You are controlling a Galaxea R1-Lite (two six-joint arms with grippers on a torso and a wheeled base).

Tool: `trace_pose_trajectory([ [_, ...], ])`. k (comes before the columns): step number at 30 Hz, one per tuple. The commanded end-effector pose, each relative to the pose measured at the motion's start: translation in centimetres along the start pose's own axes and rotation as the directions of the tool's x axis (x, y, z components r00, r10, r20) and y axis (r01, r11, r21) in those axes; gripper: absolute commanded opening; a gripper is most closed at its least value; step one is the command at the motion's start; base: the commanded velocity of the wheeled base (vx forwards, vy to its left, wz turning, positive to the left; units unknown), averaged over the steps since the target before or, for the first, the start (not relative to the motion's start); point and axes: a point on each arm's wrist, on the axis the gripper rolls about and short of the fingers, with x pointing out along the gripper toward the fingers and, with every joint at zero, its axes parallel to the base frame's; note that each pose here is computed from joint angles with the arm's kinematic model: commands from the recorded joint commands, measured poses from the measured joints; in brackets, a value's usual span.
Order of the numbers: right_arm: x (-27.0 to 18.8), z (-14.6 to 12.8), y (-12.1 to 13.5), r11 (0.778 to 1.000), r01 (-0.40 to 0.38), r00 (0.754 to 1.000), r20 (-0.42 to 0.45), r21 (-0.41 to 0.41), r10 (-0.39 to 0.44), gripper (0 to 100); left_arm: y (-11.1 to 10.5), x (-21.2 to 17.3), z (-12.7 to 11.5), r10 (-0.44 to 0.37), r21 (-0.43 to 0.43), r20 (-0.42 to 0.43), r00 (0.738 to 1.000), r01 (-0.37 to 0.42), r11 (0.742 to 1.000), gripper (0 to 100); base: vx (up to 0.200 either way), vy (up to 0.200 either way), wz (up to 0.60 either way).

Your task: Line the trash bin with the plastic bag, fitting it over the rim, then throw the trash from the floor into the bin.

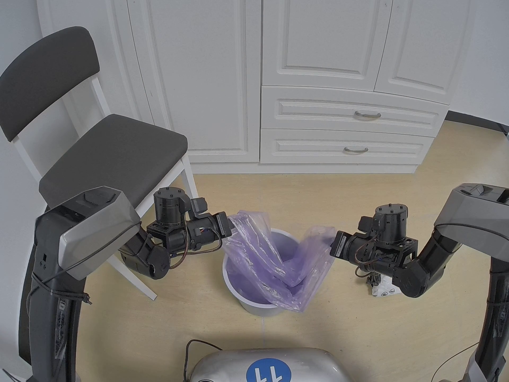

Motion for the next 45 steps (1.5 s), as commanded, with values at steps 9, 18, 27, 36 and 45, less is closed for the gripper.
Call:
trace_pose_trajectory([
  [9, 3.0, -3.6, -1.8, 0.997, -0.019, 0.999, -0.034, 0.069, 0.021, 0, 2.8, 2.2, -2.1, 0.013, 0.045, -0.030, 0.999, -0.012, 0.999, 0, 0.000, 0.000, 0.00],
  [18, 3.3, -4.0, -1.3, 0.998, -0.029, 0.999, -0.020, 0.057, 0.031, 0, 2.9, 0.7, -2.2, 0.050, 0.118, -0.041, 0.998, -0.045, 0.992, 0, 0.000, 0.000, 0.00],
  [27, 3.7, 1.0, 1.9, 0.990, 0.140, 0.990, -0.030, 0.001, -0.140, 0, 0.7, -2.1, 1.4, 0.101, 0.095, -0.052, 0.993, -0.096, 0.991, 0, 0.000, 0.000, 0.00],
  [36, 3.8, 2.3, 1.2, 0.944, 0.329, 0.943, -0.036, -0.018, -0.330, 0, -1.1, -2.3, 3.4, 0.279, 0.060, -0.256, 0.926, -0.273, 0.960, 0, 0.000, 0.000, 0.00],
  [45, 2.5, 0.0, -0.8, 0.896, 0.378, 0.905, -0.109, -0.232, -0.410, 0, -0.5, -0.5, 3.5, 0.648, 0.280, -0.276, 0.710, -0.585, 0.761, 0, 0.000, 0.000, 0.00],
])
